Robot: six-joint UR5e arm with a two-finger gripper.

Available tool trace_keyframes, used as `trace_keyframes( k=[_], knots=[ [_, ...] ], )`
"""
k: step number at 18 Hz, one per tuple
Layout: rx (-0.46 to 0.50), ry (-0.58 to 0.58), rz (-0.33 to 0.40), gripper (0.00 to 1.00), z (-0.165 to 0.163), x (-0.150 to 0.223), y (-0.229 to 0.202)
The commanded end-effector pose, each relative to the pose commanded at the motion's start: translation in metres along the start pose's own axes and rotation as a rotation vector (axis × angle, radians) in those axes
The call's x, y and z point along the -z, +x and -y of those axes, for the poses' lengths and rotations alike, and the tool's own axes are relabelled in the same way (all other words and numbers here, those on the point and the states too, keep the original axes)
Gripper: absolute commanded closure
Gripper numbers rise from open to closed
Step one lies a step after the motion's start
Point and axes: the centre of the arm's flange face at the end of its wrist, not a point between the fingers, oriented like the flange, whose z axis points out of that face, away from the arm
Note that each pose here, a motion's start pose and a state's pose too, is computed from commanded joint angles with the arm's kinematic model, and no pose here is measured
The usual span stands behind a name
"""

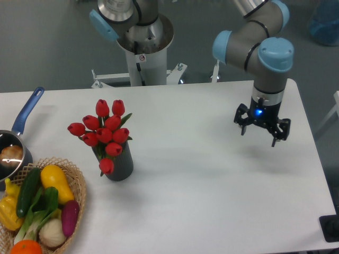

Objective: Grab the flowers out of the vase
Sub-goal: 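Move the open gripper toward the red tulip stems in the grey vase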

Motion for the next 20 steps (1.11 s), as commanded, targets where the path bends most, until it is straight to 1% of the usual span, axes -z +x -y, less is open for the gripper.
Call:
trace_keyframes(
  k=[2, 3, 6, 7, 11, 12, 13, 14, 16, 20],
  knots=[
    [0.001, 0.037, 0.014, 0.0, 0.008, 0.012, 0.002],
    [-0.003, 0.08, 0.012, 0.0, 0.015, 0.018, 0.005],
    [-0.014, 0.243, -0.027, 0.0, 0.037, 0.023, 0.014],
    [-0.016, 0.274, -0.039, 0.0, 0.041, 0.023, 0.017],
    [-0.056, 0.304, -0.054, 0.0, 0.064, 0.028, 0.035],
    [-0.067, 0.327, -0.062, 0.0, 0.071, 0.029, 0.04],
    [-0.072, 0.364, -0.074, 0.0, 0.077, 0.031, 0.044],
    [-0.07, 0.436, -0.095, 0.0, 0.083, 0.035, 0.049],
    [-0.064, 0.524, -0.135, 0.0, 0.089, 0.037, 0.055],
    [-0.051, 0.642, -0.182, 0.0, 0.095, 0.037, 0.06]
  ],
)
